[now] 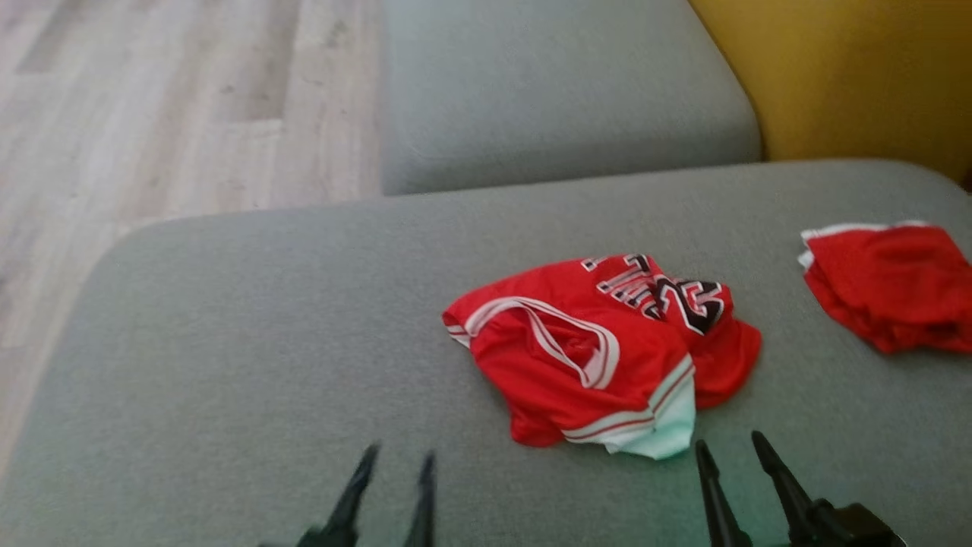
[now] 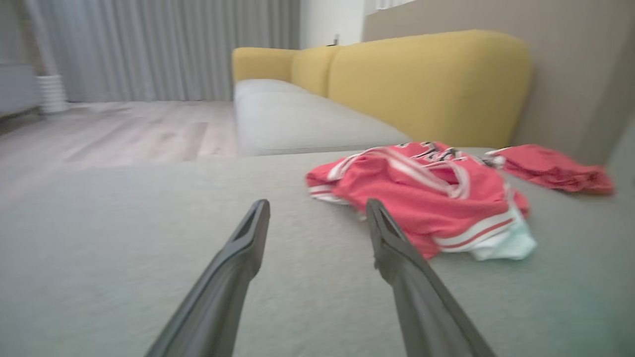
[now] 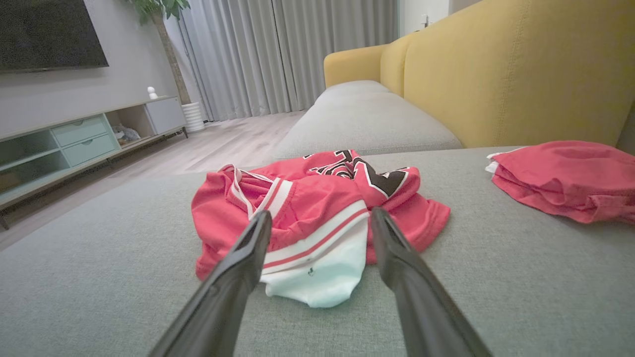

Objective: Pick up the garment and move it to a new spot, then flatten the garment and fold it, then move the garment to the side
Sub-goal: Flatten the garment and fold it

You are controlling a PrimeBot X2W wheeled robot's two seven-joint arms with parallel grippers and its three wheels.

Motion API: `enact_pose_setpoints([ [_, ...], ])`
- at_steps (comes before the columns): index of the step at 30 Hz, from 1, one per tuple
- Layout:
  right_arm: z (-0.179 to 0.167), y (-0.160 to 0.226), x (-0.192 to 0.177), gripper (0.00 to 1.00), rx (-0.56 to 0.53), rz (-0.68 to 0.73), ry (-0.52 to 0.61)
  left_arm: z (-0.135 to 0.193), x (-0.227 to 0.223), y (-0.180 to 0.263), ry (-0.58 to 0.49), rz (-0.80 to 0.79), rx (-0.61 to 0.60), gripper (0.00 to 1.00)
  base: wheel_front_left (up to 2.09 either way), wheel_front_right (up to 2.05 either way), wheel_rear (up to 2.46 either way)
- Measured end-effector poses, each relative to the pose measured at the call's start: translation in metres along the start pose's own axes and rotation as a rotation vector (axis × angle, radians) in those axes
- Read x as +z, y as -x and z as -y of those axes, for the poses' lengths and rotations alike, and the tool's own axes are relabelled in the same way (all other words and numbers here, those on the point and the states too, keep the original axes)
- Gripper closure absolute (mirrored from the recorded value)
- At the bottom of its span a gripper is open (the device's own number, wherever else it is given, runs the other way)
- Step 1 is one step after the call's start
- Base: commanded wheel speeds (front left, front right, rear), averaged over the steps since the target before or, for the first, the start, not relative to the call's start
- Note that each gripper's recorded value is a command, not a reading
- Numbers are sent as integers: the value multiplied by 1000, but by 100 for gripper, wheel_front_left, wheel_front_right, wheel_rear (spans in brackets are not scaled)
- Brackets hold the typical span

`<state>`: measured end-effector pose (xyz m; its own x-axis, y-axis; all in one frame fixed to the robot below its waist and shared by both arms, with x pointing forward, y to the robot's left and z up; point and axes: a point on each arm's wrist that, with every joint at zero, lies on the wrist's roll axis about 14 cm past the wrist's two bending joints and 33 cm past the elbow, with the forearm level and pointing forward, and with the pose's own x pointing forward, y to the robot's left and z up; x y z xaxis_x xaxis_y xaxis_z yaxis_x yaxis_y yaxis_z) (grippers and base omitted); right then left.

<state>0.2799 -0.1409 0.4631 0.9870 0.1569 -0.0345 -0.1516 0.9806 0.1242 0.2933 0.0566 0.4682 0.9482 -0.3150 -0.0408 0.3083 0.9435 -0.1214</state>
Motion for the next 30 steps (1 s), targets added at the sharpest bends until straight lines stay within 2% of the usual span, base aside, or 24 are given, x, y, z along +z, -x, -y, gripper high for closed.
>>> enact_pose_setpoints([
  [2,2,0,-3,0,-3,-12,3,24,3,-19,40,-4,-97,0,0,0,0],
  [3,2,0,-3,0,-3,-12,3,24,3,-19,40,-4,-97,0,0,0,0],
  [4,7,-2,-1,0,-11,-11,14,48,3,-36,50,-22,-198,0,0,0,0],
  [5,7,-2,-1,0,-11,-11,14,48,3,-36,50,-22,-198,0,0,0,0],
  [9,17,-11,7,0,-34,6,30,91,-1,-63,52,-76,-370,0,0,0,0],
  [13,28,-11,7,0,-67,-1,37,119,-12,-83,90,-159,-464,0,0,0,0],
  [19,49,-6,3,0,-149,-29,33,139,-49,-102,127,-344,-510,0,0,0,0],
  [26,68,4,-5,0,-229,-64,31,149,-71,-119,144,-422,-521,0,0,0,0],
  [27,69,5,-5,0,-235,-67,30,151,-73,-120,146,-430,-524,18,0,0,0],
  [28,70,6,-6,0,-241,-69,30,152,-74,-121,146,-433,-527,65,0,0,0],
  [29,70,7,-6,0,-244,-69,29,153,-75,-121,143,-436,-532,65,0,0,0],
  [30,70,8,-6,0,-247,-68,27,155,-75,-121,142,-438,-538,100,0,0,0],
])
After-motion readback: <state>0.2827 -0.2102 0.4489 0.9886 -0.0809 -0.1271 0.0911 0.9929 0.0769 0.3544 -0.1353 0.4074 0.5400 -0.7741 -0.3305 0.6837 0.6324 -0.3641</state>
